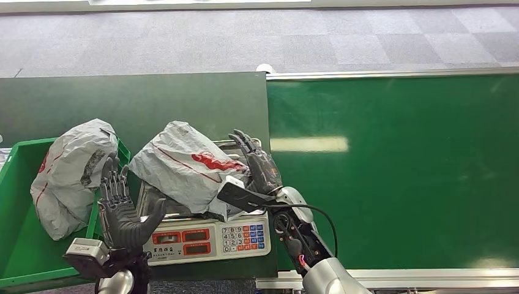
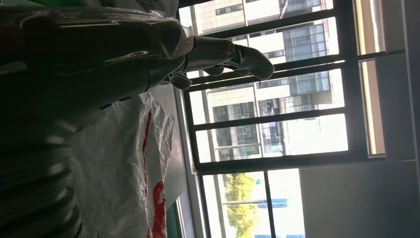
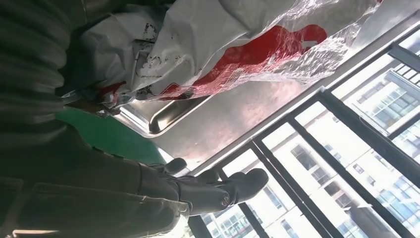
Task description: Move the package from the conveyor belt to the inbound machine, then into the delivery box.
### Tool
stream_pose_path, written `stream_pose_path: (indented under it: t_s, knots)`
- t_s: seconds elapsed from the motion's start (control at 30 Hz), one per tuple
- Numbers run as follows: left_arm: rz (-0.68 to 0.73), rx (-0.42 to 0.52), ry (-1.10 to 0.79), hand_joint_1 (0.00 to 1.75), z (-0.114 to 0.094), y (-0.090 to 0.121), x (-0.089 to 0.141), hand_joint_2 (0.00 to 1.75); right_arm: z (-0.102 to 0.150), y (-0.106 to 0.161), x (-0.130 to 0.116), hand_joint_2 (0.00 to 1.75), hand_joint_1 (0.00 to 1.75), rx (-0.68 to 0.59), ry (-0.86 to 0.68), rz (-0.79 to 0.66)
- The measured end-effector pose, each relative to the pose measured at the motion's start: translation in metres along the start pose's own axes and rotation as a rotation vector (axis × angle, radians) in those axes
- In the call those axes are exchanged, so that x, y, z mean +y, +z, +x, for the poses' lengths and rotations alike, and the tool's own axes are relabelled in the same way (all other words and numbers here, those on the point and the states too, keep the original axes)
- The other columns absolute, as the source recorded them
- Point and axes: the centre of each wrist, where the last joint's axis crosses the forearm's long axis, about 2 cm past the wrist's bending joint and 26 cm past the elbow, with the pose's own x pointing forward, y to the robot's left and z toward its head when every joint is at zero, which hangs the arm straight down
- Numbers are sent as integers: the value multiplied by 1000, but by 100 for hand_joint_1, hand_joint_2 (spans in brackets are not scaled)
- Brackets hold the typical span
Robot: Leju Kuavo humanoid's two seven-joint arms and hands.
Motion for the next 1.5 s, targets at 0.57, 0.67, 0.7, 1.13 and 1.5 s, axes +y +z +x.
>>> stream_pose_path:
  t_s: [0.57, 0.67, 0.7, 1.13, 1.5]
  knots:
    - [-8, 45, 2, 0, -2, 17, 3, 175, 4, 13, -13, 175, 0, -52, 37, -303]
    - [-6, 67, -6, 0, -1, 27, 7, 175, -4, 42, -18, 175, 0, 10, 15, -481]
    - [-3, 76, -9, 0, 1, 33, 9, 175, -11, 60, -20, 175, 0, 43, -18, -553]
    - [9, 58, -145, 0, 29, 58, 21, 175, -20, 245, -44, 175, 0, 202, -221, -1027]
    - [-38, -27, -245, 0, 36, 47, 11, 175, -17, 249, -53, 175, 0, 174, -226, -1047]
